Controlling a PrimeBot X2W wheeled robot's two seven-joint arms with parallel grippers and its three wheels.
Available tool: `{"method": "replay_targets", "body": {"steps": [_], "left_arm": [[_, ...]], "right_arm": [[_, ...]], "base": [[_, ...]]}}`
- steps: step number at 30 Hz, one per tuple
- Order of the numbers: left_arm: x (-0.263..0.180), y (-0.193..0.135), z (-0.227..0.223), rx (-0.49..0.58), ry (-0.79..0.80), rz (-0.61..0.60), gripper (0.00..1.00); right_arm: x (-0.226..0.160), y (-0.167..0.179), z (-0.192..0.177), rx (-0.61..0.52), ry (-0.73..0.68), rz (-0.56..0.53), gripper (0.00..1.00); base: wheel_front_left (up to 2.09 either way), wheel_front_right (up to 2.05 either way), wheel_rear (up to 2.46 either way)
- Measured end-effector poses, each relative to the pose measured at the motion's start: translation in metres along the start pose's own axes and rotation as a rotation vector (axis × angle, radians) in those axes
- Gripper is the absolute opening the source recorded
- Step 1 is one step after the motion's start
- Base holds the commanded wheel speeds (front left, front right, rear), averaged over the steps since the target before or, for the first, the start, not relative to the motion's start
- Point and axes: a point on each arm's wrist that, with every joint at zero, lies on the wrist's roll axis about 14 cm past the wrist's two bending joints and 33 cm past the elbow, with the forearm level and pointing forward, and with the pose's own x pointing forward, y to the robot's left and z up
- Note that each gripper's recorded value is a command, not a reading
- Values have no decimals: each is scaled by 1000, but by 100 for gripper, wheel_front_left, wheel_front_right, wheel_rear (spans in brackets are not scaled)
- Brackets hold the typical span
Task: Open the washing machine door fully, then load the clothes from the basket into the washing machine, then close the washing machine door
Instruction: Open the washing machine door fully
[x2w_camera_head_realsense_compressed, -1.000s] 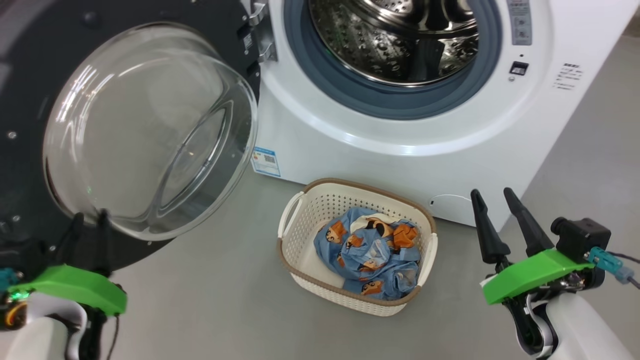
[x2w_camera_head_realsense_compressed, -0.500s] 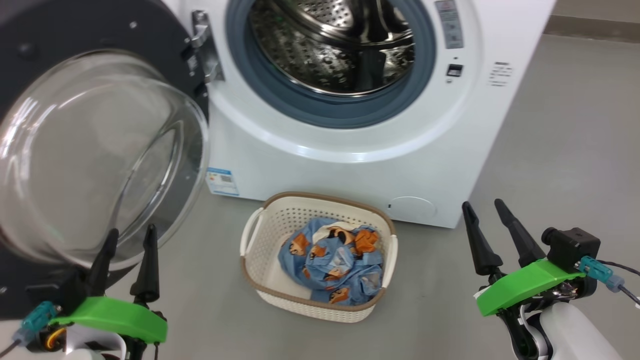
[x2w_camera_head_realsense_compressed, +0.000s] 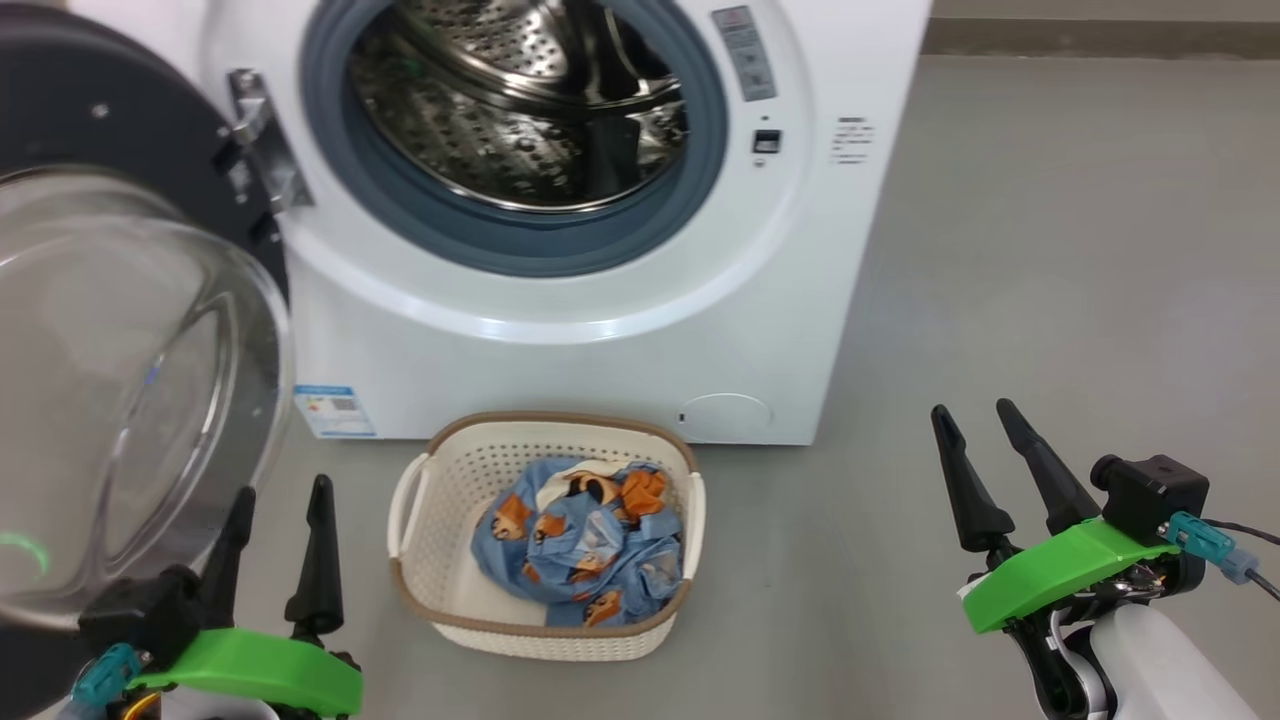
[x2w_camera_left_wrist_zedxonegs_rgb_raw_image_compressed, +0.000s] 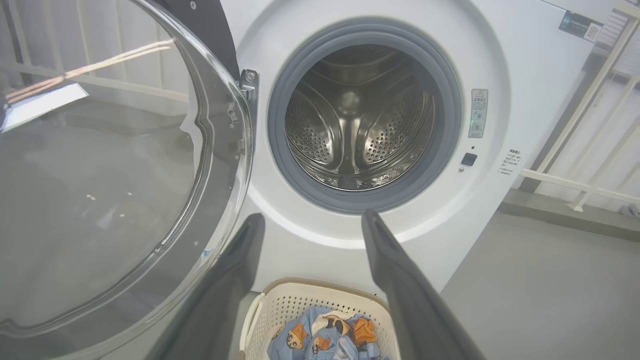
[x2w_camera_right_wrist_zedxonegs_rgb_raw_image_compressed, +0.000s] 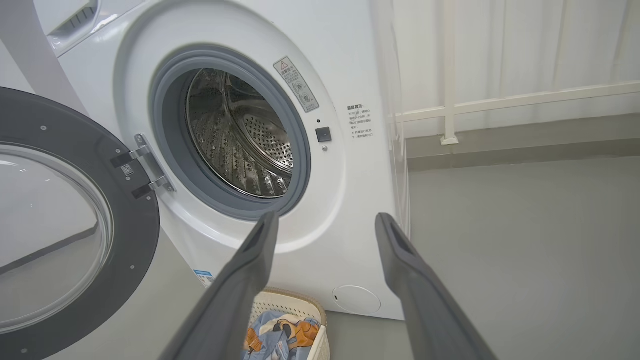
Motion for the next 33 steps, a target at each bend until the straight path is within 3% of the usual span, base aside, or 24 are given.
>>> {"method": "replay_targets", "body": {"steps": [13,33], "left_arm": [[13,-37,-9,-18,4,-99,100],[9,-41,-19,-10,17,-116,100]], "right_arm": [[-24,-28,10,-26,-19,-81,100],[-28,-35,12,-58,-19,-91,100]], "base": [[0,0,0],[0,0,0]]}}
